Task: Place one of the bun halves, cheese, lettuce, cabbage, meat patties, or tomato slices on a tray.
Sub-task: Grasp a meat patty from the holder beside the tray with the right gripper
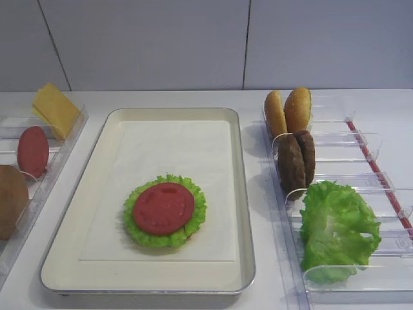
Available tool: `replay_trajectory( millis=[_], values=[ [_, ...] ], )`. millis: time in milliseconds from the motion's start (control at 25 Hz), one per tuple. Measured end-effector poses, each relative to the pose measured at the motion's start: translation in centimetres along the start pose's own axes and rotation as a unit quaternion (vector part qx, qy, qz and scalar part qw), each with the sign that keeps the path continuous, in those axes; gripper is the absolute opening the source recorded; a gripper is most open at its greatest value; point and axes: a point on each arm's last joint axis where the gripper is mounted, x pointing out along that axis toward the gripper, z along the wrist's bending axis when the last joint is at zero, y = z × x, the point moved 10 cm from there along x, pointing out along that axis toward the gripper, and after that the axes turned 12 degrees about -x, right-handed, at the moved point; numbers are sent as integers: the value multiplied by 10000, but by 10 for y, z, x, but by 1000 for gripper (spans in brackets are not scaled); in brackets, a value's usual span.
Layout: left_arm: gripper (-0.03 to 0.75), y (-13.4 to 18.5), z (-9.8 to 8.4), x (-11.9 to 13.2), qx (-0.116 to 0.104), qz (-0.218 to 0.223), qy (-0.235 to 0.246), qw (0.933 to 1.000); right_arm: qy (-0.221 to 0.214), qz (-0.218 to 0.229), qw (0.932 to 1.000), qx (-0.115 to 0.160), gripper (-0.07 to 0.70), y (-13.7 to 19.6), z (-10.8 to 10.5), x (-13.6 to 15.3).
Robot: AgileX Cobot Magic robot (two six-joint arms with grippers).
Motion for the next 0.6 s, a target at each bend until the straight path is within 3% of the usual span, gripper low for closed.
replay_trajectory(
  millis=[360, 480, 600],
  values=[
    [225, 0, 0, 0, 0, 0, 0, 10000, -155, 152, 9997, 97, 389, -5, 3, 2],
    [225, 0, 0, 0, 0, 0, 0, 10000, -203, 543, 9970, 521, 389, -16, -2, 6],
    [225, 0, 0, 0, 0, -5, 1, 10000, -201, 1127, 9895, 883, 389, -26, -10, 13]
  ],
)
